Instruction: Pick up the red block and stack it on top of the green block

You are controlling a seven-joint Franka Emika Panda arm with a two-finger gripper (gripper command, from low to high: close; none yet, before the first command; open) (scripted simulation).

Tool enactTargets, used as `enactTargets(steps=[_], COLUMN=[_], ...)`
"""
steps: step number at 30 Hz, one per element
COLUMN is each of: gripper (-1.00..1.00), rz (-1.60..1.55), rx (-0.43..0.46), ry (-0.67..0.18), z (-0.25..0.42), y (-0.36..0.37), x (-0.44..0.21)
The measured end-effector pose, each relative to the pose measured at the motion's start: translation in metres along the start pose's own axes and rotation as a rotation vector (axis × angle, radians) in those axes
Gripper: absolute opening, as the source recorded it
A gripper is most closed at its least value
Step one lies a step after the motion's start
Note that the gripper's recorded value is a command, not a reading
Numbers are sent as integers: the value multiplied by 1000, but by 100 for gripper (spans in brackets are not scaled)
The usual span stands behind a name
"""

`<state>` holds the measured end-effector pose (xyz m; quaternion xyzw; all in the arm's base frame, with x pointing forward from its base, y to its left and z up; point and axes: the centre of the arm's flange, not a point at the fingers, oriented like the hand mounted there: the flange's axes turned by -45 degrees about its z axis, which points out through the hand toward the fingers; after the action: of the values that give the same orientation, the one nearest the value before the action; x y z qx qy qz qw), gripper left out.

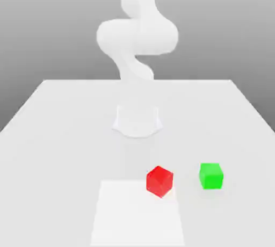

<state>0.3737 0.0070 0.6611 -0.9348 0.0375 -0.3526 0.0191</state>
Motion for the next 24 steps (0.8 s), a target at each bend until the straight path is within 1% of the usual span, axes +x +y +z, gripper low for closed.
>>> enactTargets(steps=[5, 9, 13, 17, 19, 24], gripper=[0, 0, 0, 0, 0, 0], rz=[165, 291, 420, 553, 585, 592], rx=[-16, -59, -135, -250, -282, -287], ry=[-186, -332, -480, -630, -662, -674], z=[120, 198, 260, 306, 325, 356], y=[-12, -19, -23, -21, -18, -17], x=[-53, -117, -200, -303, -334, -369])
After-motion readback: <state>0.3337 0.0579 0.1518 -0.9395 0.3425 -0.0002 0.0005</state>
